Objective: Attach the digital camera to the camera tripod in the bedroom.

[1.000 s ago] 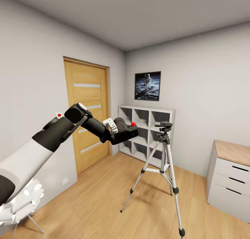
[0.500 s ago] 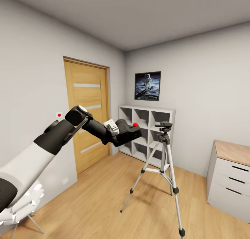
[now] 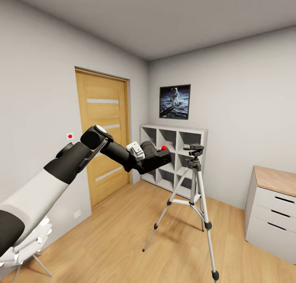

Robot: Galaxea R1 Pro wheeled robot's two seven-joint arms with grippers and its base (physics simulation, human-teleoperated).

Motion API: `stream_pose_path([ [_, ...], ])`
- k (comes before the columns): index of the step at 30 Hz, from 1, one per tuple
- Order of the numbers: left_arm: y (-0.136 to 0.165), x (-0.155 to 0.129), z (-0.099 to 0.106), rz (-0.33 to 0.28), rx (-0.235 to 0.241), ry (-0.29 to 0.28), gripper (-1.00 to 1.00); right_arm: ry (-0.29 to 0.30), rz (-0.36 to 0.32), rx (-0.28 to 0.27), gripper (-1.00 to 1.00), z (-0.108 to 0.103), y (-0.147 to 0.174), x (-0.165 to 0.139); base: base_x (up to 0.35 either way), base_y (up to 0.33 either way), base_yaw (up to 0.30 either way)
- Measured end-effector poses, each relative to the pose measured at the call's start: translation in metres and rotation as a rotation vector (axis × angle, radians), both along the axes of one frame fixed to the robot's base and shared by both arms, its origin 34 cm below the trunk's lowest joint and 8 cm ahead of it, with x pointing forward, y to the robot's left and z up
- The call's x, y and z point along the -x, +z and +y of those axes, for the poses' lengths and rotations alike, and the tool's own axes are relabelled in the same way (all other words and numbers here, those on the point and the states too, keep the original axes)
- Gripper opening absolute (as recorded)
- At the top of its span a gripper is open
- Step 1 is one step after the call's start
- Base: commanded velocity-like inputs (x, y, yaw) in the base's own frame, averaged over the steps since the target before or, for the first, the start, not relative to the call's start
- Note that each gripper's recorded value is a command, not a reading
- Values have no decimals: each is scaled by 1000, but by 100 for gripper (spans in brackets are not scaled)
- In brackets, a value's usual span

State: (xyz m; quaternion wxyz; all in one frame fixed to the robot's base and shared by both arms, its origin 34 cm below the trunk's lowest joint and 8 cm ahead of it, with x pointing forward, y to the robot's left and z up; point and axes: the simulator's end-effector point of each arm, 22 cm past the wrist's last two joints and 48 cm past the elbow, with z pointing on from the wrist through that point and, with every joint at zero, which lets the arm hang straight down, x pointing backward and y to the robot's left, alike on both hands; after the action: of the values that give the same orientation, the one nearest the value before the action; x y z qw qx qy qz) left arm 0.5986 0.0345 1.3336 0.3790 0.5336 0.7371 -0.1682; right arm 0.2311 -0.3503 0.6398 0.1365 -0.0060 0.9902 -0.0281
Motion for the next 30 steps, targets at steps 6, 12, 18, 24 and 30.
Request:
stream_pose_path([
  [6, 1, 1, -1, -3, 0, -4, -100, 5, -34, 1, 100, 0, 2, -7, 127, -86, 64],
  [12, 2, 3, -2, -10, 0, -9, -100, 9, -67, 2, 100, 0, 5, -14, 238, -196, 247],
  [18, 5, 5, -4, -20, 0, -16, -100, 13, -95, 3, 100, 0, 7, -20, 227, -234, 152],
  [24, 6, 6, -5, -25, 0, -20, -100, 11, -95, 3, 100, 0, 7, -20, 136, -291, 33],
  [30, 6, 5, -4, -25, -1, -18, -100, 11, -96, 2, 100, 1, 7, -20, 35, -306, 233],
])
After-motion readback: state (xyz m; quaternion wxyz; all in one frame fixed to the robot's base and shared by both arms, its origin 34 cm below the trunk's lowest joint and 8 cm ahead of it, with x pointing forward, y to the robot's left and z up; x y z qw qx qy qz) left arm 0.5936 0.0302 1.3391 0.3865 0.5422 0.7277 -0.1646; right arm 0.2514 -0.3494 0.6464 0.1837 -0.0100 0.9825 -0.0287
